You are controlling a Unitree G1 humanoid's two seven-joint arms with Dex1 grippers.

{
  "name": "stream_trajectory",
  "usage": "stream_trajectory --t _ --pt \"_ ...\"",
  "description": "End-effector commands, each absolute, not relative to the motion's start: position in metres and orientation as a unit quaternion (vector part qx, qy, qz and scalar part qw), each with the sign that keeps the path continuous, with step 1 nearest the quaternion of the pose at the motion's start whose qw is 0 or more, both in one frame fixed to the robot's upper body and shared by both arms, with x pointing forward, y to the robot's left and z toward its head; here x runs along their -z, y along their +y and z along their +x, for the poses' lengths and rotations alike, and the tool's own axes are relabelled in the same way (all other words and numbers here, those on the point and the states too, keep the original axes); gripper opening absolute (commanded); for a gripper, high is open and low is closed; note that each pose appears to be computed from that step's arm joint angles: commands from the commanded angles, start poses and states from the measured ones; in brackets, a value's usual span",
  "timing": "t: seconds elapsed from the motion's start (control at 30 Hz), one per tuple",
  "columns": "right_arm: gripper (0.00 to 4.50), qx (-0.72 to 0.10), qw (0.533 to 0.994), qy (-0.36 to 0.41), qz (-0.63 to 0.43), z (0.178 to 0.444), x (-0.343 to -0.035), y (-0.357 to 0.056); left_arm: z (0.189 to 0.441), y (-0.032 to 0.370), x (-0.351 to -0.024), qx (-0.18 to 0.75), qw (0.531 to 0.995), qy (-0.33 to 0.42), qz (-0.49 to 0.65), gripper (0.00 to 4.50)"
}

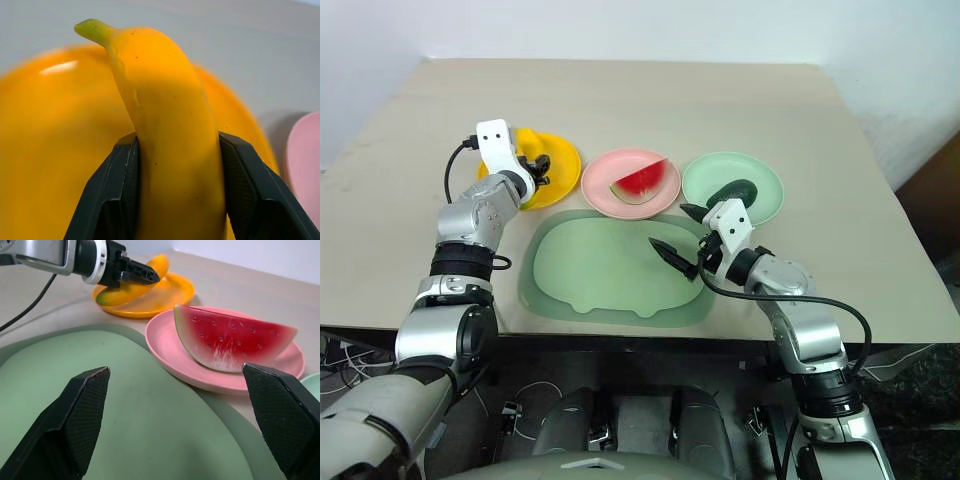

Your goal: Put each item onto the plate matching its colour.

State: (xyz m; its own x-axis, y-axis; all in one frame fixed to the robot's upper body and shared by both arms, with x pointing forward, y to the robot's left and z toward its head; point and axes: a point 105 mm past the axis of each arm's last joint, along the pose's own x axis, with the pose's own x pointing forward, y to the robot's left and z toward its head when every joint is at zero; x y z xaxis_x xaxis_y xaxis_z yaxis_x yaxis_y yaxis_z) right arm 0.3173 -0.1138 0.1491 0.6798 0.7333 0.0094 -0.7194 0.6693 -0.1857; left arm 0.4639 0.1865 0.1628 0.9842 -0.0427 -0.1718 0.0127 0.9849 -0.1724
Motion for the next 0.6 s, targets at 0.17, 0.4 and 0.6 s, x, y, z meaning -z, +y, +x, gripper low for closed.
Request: stream_trajectory --t 0.17,0.4,0.6 --pt "4.50 -0.385 0.915 -0.070 -0.096 0.315 -0.163 -0.120 0.472 0.176 -0.194 0.025 0.996 0.050 -0.070 3.79" --pt "4.50 -0.379 0.918 -0.075 -0.091 0.314 -0.165 -0.121 0.464 0.165 -0.215 0.082 0.996 -0.004 -0.040 4.47" --pt "4.50 -0.379 0.918 -0.078 -0.085 0.313 -0.168 -0.122 0.419 0.162 -0.220 0.166 0.981 -0.102 0.025 4.47"
